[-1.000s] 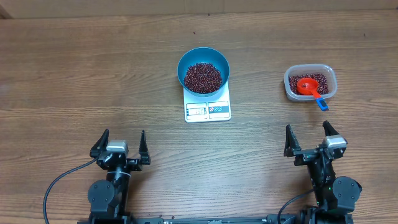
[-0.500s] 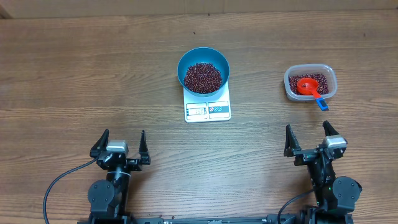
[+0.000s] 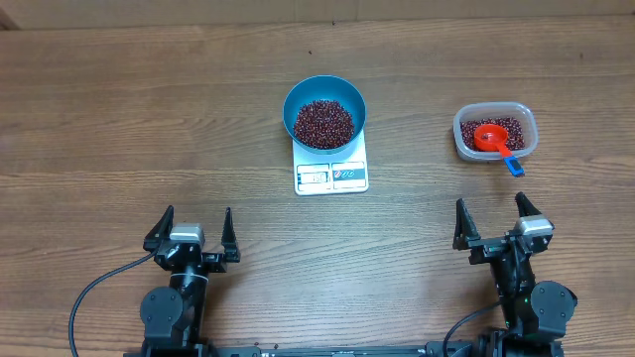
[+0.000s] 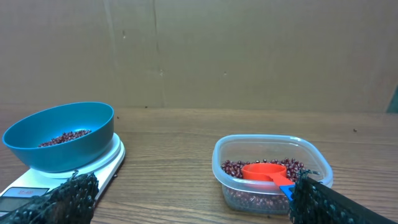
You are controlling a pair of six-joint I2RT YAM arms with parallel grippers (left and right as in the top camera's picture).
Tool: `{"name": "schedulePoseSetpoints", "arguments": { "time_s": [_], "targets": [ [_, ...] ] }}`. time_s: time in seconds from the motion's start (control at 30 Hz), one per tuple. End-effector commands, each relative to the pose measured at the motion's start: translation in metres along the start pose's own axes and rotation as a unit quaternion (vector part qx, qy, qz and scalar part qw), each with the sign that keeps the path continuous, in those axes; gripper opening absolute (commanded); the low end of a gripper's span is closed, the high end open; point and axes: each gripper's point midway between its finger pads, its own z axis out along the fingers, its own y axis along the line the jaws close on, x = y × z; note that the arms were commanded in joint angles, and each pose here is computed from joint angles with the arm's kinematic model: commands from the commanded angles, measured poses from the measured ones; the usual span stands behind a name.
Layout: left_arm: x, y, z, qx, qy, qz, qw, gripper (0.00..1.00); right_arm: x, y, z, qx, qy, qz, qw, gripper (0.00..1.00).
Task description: Scoop item into bowl and weigh 150g on scale
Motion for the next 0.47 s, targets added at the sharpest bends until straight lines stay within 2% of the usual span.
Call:
{"name": "schedulePoseSetpoints", "arguments": {
  "time_s": [0.0,0.43],
  "targets": [
    [-0.0002,0.0003,-0.0004,0.001,-0.003,0.009,1.0,1.0,0.0022,-0.0004,0.0001,0.002,-0.001,0.0,1.0,1.0],
    [-0.0002,0.0003,-0.0004,0.001,-0.003,0.009,1.0,1.0,0.0022,-0.0004,0.0001,0.002,-0.001,0.0,1.0,1.0]
  ]
}}
